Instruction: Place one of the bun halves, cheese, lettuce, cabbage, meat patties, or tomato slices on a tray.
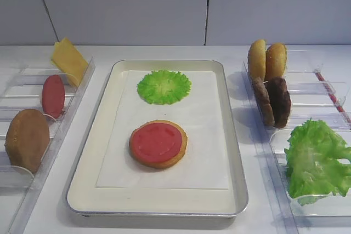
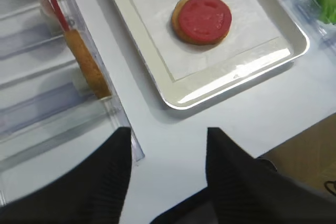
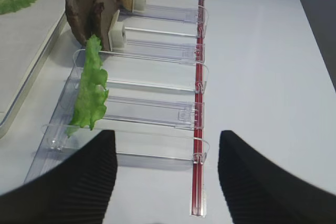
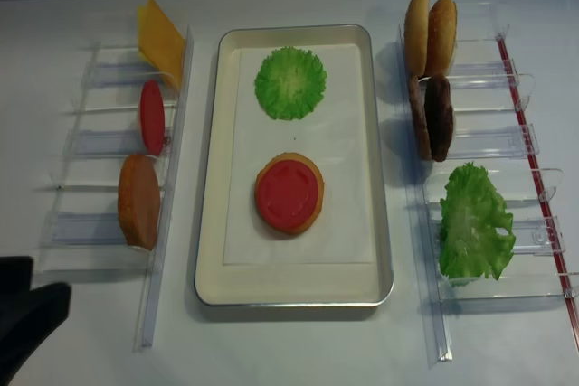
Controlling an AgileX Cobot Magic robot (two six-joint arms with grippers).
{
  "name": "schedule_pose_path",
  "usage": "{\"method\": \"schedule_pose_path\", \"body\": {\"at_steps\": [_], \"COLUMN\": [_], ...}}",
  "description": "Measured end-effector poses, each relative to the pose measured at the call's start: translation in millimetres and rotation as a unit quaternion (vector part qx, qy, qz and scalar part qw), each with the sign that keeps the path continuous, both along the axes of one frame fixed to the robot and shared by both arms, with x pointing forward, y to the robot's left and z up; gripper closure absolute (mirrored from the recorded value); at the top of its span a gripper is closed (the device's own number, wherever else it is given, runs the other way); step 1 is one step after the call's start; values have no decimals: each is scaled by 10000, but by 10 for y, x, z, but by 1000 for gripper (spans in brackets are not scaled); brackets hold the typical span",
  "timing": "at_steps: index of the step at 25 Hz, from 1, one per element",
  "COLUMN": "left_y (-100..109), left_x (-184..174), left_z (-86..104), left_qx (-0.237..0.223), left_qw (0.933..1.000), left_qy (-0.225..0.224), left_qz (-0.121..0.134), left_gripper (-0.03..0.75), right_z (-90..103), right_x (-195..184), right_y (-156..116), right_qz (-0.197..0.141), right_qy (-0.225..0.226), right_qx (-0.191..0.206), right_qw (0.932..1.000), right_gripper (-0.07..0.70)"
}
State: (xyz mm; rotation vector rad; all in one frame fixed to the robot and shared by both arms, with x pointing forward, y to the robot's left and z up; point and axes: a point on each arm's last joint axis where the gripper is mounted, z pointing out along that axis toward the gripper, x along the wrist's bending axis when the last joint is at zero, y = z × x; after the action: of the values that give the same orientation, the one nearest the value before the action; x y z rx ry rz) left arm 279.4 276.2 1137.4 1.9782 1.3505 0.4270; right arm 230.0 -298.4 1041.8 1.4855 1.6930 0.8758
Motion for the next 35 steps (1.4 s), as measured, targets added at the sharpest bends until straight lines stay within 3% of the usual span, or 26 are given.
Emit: {"method": "schedule_pose_path", "body": {"at_steps": [7, 16, 23, 29, 35], "left_y": [190, 352, 326, 238, 208], "left_x": [-395, -734, -697, -651, -582], "left_z": [-58, -527, -770, -942, -976], "left_qx": [93, 17, 262, 381, 339], "left_qw": [9947, 9882, 9884, 9864, 9843], "left_qy": [-938, -1451, -1319, -1079, -1279], "left_qz": [-409, -489, -702, -1181, -1167], "left_gripper": [408, 408, 408, 408, 408], "right_z": [0, 0, 0, 0, 0], "right_x": [0, 0, -1, -1, -1], "right_y": [0, 0, 0, 0, 0], "right_qz": [0, 0, 0, 0, 5], "right_qy": [0, 0, -3, -3, -3], "right_qx": [0, 0, 0, 0, -8], "right_qw": [10000, 10000, 10000, 10000, 10000], "right_gripper": [188, 188, 188, 188, 188]}}
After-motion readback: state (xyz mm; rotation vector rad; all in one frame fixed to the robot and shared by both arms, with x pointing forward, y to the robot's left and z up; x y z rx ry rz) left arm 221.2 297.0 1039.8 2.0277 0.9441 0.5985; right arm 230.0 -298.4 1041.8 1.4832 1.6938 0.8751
